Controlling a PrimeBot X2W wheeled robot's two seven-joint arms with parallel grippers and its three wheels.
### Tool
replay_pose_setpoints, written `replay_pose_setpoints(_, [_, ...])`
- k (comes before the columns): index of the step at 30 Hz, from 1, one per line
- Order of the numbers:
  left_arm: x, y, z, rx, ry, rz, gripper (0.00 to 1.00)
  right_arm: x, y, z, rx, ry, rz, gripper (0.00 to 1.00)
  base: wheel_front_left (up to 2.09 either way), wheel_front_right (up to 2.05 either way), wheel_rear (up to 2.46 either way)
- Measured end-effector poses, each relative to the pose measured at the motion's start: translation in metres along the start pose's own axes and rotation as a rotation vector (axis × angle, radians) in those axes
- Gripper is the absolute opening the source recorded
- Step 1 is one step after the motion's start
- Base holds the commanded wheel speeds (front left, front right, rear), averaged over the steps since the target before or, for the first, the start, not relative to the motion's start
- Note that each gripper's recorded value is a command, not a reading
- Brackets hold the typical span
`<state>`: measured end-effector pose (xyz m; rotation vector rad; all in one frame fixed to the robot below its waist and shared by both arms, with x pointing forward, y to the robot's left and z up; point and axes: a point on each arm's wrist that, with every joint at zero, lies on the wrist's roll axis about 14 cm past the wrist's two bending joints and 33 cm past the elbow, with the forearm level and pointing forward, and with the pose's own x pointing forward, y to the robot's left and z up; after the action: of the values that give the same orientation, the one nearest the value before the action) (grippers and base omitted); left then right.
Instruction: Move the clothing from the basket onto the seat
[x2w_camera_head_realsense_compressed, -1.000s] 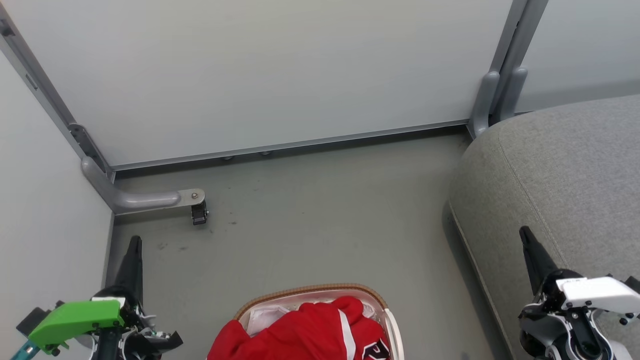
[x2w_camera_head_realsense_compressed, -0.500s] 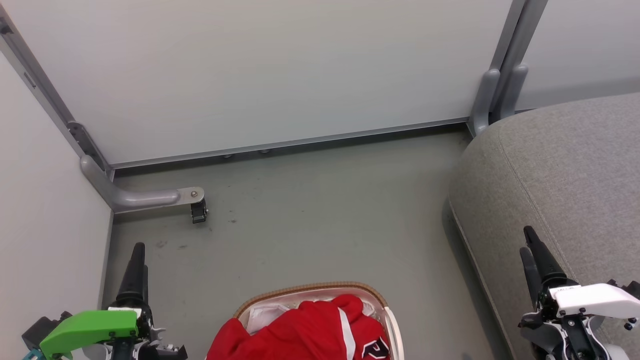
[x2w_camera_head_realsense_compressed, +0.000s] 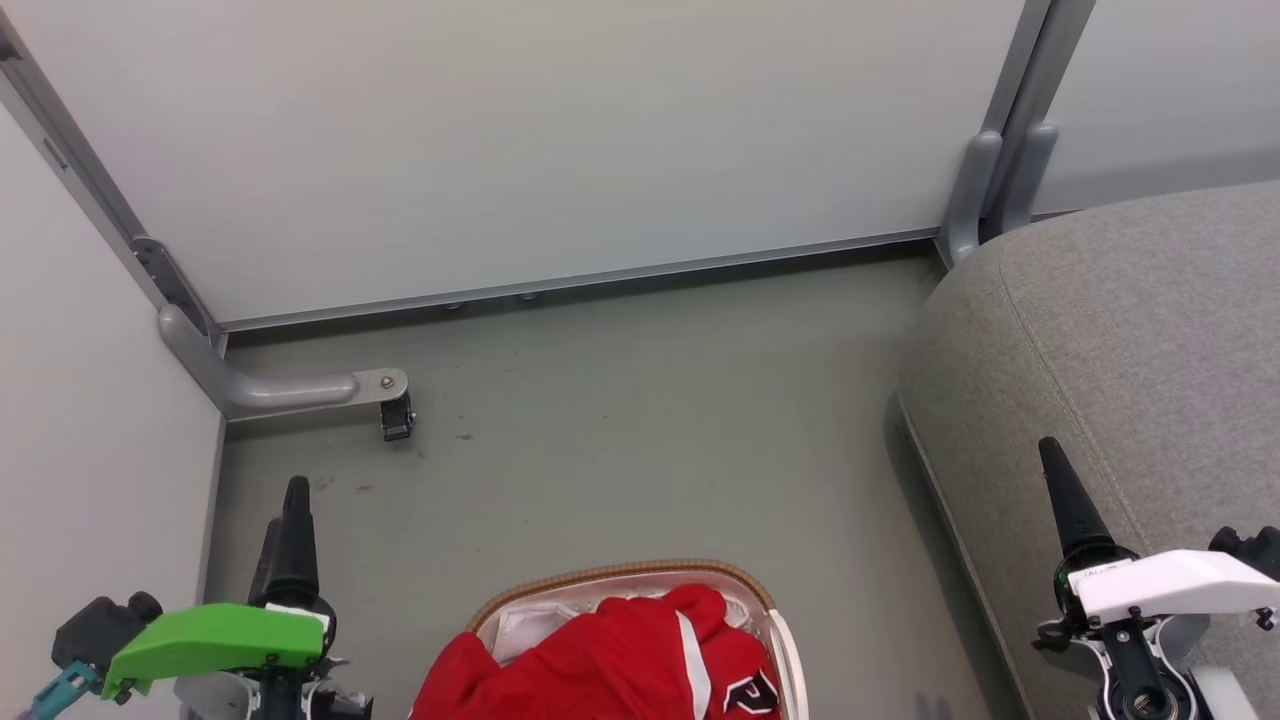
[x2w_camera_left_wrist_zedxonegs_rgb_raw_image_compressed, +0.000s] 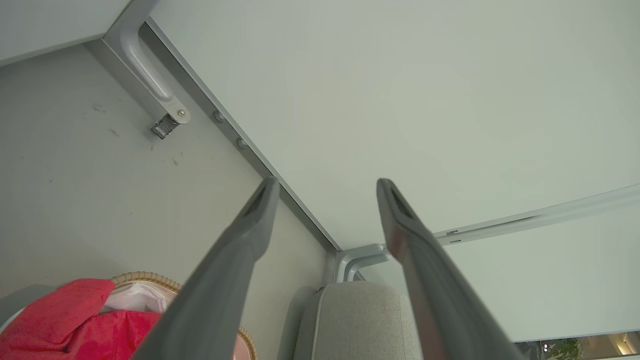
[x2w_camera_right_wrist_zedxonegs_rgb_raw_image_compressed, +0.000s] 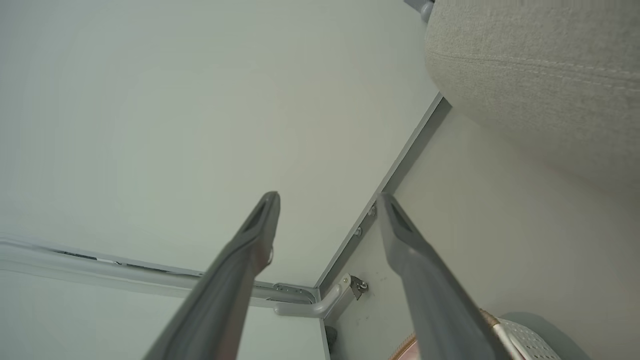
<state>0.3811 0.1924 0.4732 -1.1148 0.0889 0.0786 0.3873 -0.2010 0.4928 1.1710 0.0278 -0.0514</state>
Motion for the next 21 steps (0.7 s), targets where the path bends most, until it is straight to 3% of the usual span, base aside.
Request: replay_pose_setpoints(21, [0.0, 0.0, -0.02, 0.458, 0.061, -0.008, 1.0, 0.002, 0.008, -0.004, -0.383, 0.007, 0.043, 1.0, 0.0, 0.0, 0.0])
